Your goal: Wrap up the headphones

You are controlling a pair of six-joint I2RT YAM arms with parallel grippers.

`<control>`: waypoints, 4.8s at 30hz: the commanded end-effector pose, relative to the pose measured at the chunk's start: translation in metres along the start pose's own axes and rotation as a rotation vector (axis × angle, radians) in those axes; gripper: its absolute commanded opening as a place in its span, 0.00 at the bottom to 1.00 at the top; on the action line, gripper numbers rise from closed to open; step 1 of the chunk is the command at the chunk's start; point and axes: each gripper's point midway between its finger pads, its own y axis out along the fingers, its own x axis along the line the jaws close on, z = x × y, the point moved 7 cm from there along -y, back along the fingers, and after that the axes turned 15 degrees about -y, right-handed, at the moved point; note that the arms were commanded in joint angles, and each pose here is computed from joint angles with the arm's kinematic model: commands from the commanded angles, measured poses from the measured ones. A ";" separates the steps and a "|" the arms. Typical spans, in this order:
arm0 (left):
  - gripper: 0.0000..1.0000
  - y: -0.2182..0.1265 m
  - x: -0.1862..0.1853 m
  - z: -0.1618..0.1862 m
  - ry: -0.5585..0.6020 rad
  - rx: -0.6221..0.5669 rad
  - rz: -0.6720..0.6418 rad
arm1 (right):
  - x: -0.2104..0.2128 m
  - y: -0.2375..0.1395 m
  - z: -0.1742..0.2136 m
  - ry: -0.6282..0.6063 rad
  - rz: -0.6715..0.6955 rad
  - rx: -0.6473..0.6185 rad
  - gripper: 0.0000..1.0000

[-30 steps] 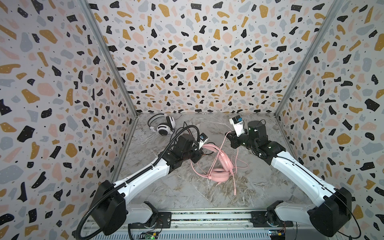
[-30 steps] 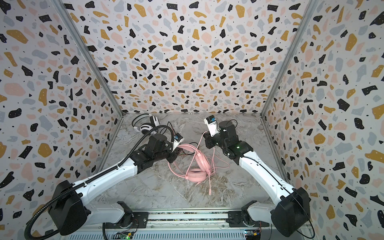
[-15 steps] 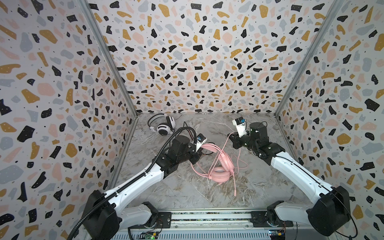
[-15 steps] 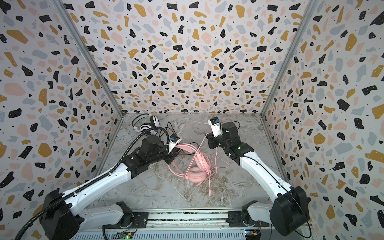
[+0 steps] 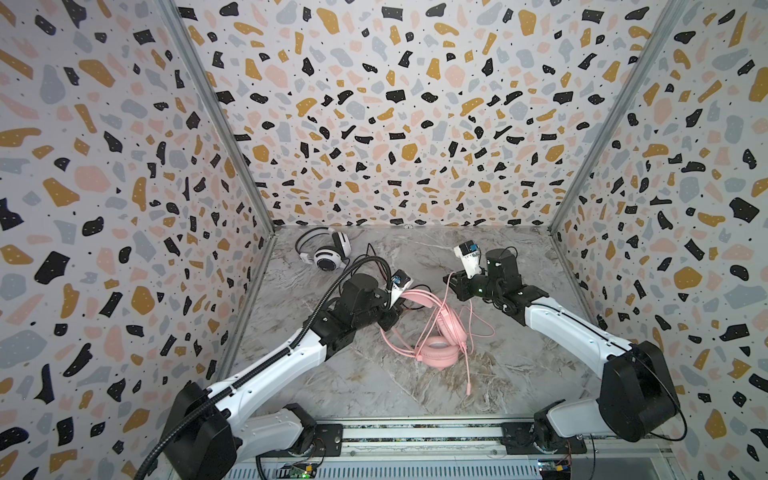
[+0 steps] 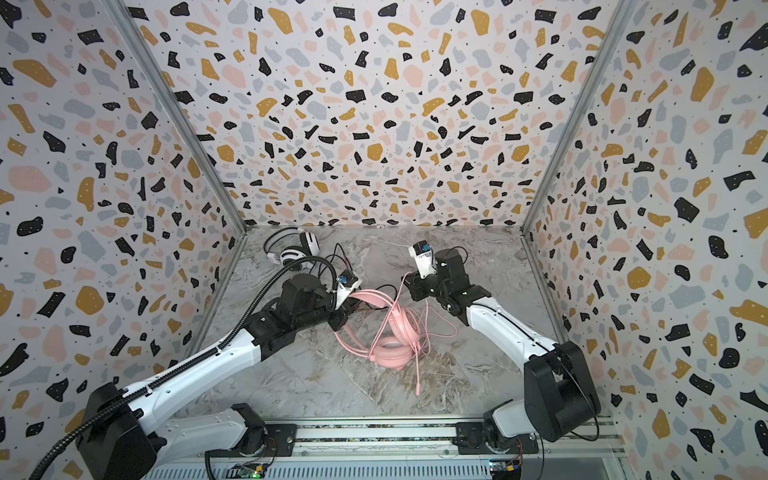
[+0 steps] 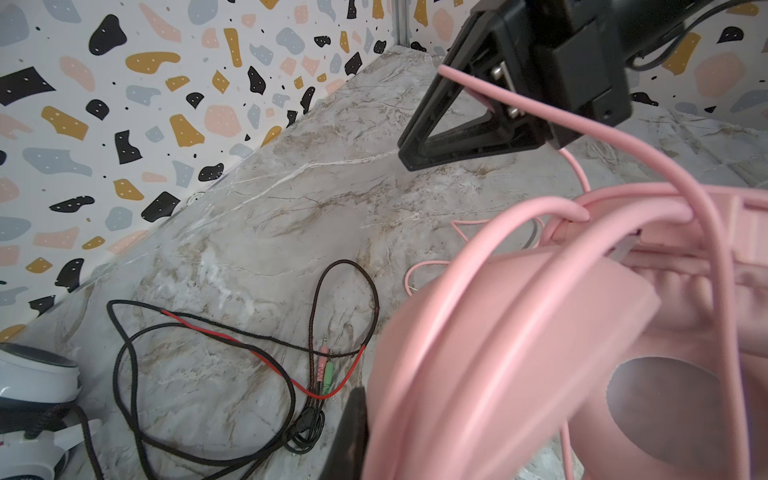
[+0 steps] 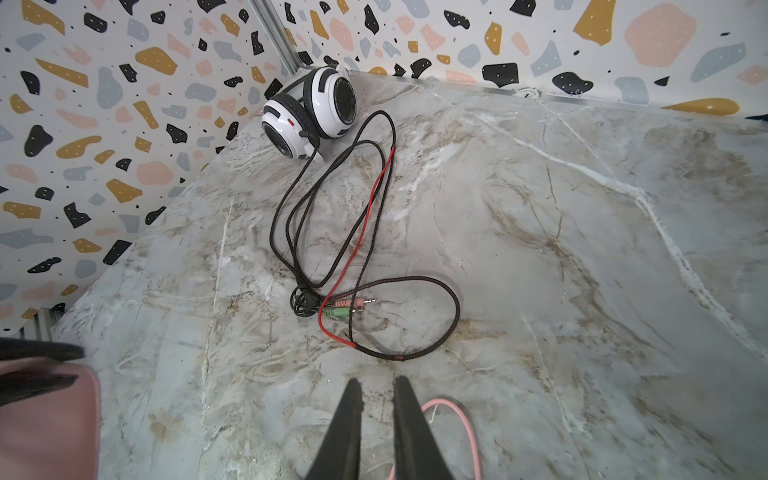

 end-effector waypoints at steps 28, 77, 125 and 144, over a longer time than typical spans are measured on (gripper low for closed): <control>0.00 -0.050 0.007 -0.081 -0.256 -0.443 0.416 | 0.001 0.052 0.022 0.137 -0.224 -0.036 0.17; 0.00 -0.146 0.111 -0.191 -0.790 -0.988 0.057 | 0.047 0.083 0.028 0.074 -0.252 0.020 0.04; 0.00 -0.140 0.174 -0.146 -0.867 -0.946 -0.348 | 0.066 -0.034 0.014 -0.024 -0.042 -0.022 0.02; 0.00 -0.135 0.179 -0.078 -0.819 -0.740 -0.644 | 0.071 -0.077 -0.026 -0.086 0.018 -0.111 0.02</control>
